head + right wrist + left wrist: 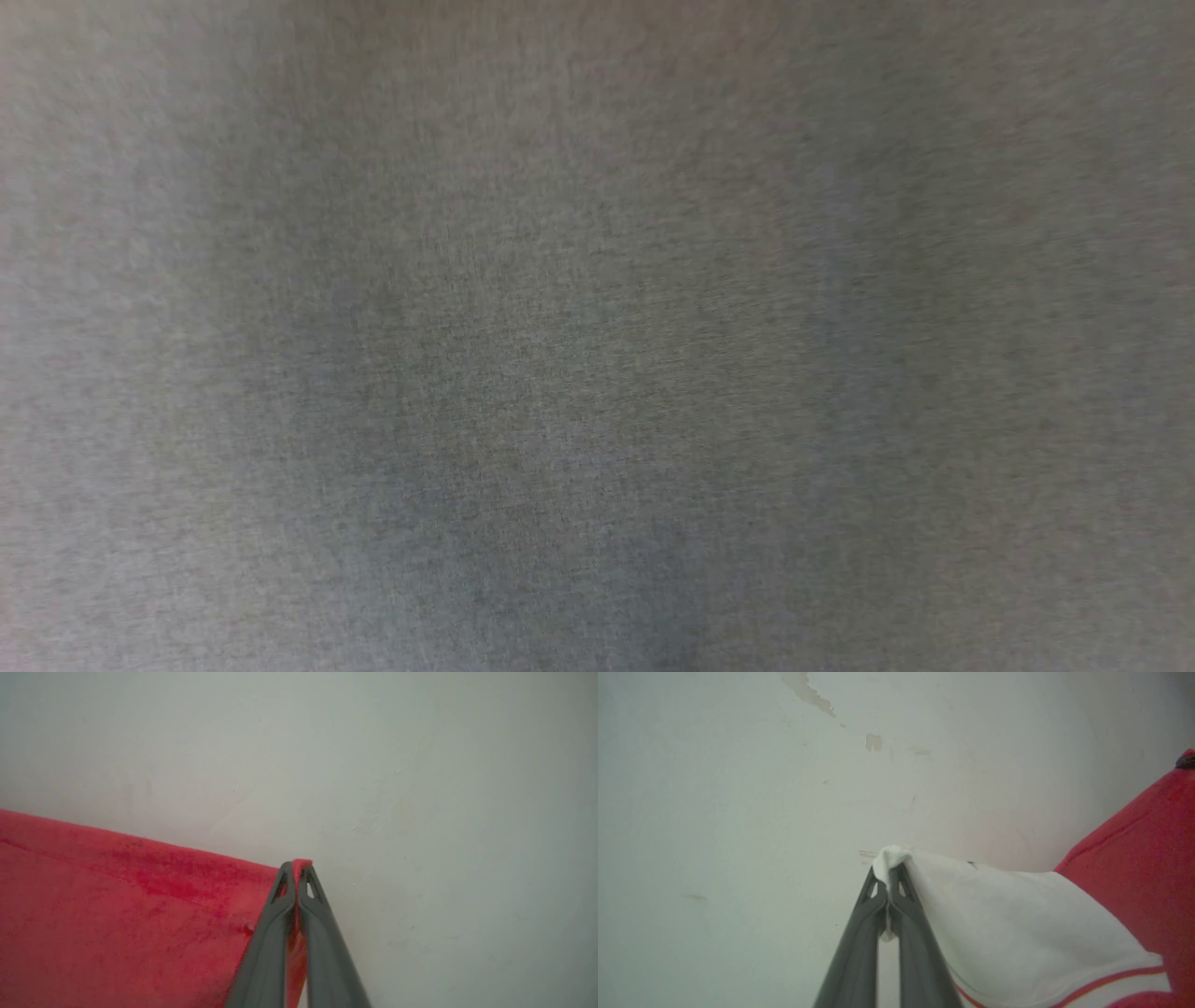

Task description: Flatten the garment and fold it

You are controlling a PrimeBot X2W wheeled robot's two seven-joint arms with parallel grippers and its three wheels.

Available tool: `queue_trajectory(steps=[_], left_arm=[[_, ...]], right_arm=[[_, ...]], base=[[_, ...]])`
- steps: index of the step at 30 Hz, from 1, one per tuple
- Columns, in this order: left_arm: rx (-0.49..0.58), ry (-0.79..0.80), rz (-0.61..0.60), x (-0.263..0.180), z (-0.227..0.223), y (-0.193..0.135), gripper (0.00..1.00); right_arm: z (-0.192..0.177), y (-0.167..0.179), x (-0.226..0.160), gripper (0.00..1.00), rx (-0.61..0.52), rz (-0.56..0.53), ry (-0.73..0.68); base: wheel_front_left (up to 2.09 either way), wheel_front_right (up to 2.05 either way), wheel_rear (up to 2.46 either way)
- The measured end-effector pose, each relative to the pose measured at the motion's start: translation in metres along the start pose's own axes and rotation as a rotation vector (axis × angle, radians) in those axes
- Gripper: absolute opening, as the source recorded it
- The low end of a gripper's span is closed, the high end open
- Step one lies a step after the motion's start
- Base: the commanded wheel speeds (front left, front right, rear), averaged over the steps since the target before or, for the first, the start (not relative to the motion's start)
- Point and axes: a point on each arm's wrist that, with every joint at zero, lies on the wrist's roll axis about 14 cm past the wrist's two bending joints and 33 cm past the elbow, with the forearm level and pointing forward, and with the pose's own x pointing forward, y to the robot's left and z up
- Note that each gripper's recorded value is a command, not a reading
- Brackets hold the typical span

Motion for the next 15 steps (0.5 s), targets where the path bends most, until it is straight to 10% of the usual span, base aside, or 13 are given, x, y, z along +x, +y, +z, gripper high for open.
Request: queue_trajectory(steps=[15], left_arm=[[-0.245,0.116,-0.070,-0.063,-0.115,-0.059,0.00]], right_arm=[[-0.145,0.064,0.000,0.00,-0.006,0.200,0.149]], base=[[0.00,0.00,0.00]])
